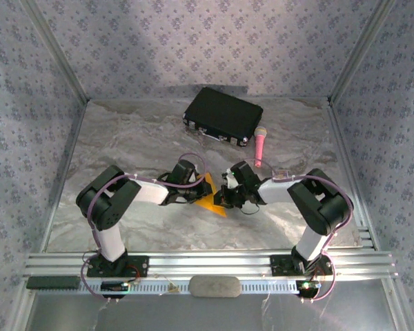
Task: Fold a paper plane with a square sheet of paper (pick it up from the middle)
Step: Fourth fold the wing at the center of the table.
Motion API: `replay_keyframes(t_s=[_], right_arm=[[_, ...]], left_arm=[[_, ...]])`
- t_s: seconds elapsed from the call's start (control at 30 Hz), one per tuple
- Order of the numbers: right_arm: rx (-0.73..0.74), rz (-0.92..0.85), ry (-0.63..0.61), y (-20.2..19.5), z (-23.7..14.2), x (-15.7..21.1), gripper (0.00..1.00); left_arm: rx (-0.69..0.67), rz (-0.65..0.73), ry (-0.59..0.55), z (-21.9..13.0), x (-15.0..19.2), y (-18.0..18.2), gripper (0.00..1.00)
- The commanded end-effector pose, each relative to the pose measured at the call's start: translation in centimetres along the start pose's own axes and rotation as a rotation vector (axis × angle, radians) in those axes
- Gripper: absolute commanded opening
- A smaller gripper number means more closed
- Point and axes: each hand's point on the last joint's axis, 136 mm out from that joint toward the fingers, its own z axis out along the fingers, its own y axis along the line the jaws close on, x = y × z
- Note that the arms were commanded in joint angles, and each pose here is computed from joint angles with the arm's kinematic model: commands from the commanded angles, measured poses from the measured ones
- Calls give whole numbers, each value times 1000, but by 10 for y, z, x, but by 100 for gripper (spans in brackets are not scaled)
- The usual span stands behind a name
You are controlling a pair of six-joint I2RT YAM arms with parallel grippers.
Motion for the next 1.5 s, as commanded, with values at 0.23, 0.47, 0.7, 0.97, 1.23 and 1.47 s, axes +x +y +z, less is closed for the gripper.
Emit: replay_keyframes(t_s=[0.23,0.47,0.7,0.97,1.23,1.47], right_arm=[[11,59,11,-15,-2,12,0],[6,72,8,-16,0,12,0],[11,77,4,-17,-1,12,0],[41,86,19,-27,1,21,0],[62,101,35,-37,1,31,0],[50,103,34,-37,1,32,0]], left_arm=[[-19,62,-31,-13,-16,-11,8],[-77,38,-25,-22,-4,-10,6],[-92,28,7,-6,4,-6,3],[-190,-17,-25,-3,-4,20,1],[-255,-79,-80,-17,-31,51,0],[-293,-105,-109,-28,-46,67,0]])
